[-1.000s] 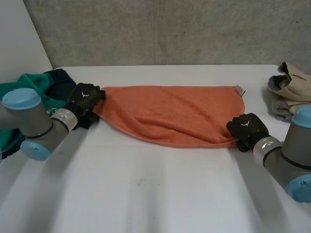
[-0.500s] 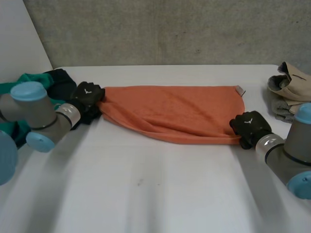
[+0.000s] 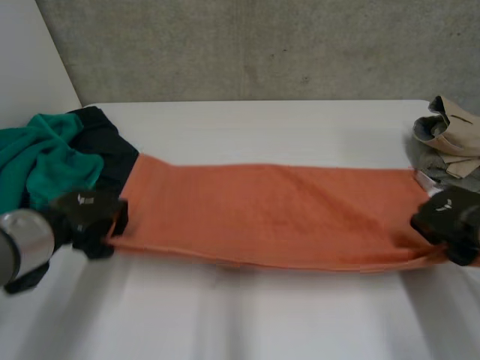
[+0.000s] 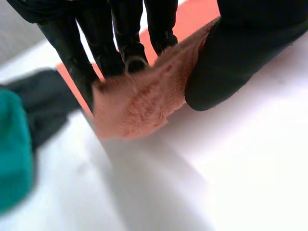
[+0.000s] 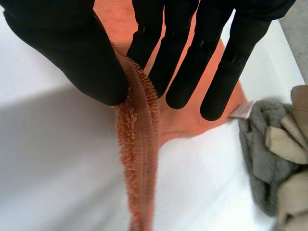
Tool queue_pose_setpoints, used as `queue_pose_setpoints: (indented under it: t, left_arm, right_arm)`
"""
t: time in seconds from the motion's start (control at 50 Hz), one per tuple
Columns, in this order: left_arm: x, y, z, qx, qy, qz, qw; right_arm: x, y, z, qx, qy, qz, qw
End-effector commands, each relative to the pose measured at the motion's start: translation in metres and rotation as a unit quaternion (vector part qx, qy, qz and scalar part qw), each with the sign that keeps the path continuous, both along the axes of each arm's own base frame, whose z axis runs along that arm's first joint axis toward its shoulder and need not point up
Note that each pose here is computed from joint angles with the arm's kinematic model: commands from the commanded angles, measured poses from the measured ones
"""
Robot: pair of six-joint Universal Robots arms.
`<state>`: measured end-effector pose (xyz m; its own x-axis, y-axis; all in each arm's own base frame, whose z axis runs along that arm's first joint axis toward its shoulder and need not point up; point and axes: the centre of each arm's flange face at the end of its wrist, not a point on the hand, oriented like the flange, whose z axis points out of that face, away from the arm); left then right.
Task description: Fold the laundry.
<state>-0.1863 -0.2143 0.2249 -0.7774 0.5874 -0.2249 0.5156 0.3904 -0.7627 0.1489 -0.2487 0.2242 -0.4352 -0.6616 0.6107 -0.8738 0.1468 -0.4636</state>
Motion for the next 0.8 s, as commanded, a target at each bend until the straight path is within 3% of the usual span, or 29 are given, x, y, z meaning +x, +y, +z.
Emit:
queue_pose_setpoints:
  t: [0.02, 0.14, 0.22, 0.3, 0.38, 0.42, 0.44, 0.46, 0.48, 0.54, 0.56, 0.58, 0.62, 0.66, 0.7, 0.8]
  left_arm:
    - [0.002, 0.024, 0.005, 0.045, -0.018, -0.014, 0.999]
    - [-0.002, 0.008, -0.008, 0.045, -0.021, -0.018, 0.999]
    - [-0.007, -0.026, -0.023, 0.020, -0.024, -0.011, 0.999]
    - [-0.011, -0.079, -0.022, -0.059, -0.020, 0.009, 0.998]
    - [-0.016, -0.137, 0.012, -0.190, 0.009, 0.029, 0.981]
    - [-0.022, -0.174, 0.060, -0.311, 0.057, 0.037, 0.948]
    - [-0.023, -0.183, 0.075, -0.346, 0.071, 0.038, 0.935]
    - [-0.024, -0.190, 0.088, -0.378, 0.086, 0.039, 0.921]
    - [-0.025, -0.200, 0.116, -0.437, 0.117, 0.037, 0.891]
    - [-0.025, -0.209, 0.151, -0.514, 0.162, 0.034, 0.842]
    - [-0.025, -0.213, 0.167, -0.547, 0.192, 0.031, 0.814]
    - [-0.025, -0.214, 0.173, -0.555, 0.205, 0.029, 0.805]
    - [-0.025, -0.217, 0.175, -0.552, 0.225, 0.028, 0.802]
    - [-0.024, -0.220, 0.168, -0.537, 0.228, 0.034, 0.811]
    - [-0.023, -0.222, 0.159, -0.522, 0.224, 0.036, 0.822]
    - [-0.024, -0.223, 0.120, -0.465, 0.213, 0.049, 0.858]
  right_arm:
    - [0.000, 0.003, 0.037, -0.077, -0.013, 0.018, 0.997]
    - [0.001, -0.010, 0.009, -0.027, -0.031, 0.016, 0.999]
    - [0.014, -0.021, -0.019, 0.009, -0.010, 0.035, 0.999]
    - [0.026, -0.051, -0.034, -0.016, 0.011, 0.019, 1.000]
    - [0.043, -0.096, -0.015, -0.122, -0.021, -0.025, 0.992]
    - [0.055, -0.121, 0.021, -0.217, -0.074, -0.040, 0.972]
    - [0.063, -0.137, 0.055, -0.295, -0.136, -0.046, 0.945]
    - [0.064, -0.140, 0.065, -0.317, -0.156, -0.048, 0.934]
    - [0.067, -0.147, 0.093, -0.376, -0.210, -0.049, 0.901]
    - [0.070, -0.152, 0.130, -0.457, -0.286, -0.033, 0.842]
    - [0.073, -0.152, 0.150, -0.503, -0.322, -0.011, 0.802]
    - [0.072, -0.152, 0.159, -0.525, -0.333, -0.002, 0.783]
    - [0.073, -0.152, 0.168, -0.559, -0.344, 0.020, 0.754]
    - [0.076, -0.152, 0.167, -0.560, -0.344, 0.036, 0.753]
    - [0.078, -0.154, 0.162, -0.549, -0.344, 0.041, 0.761]
    - [0.087, -0.163, 0.126, -0.488, -0.338, 0.045, 0.803]
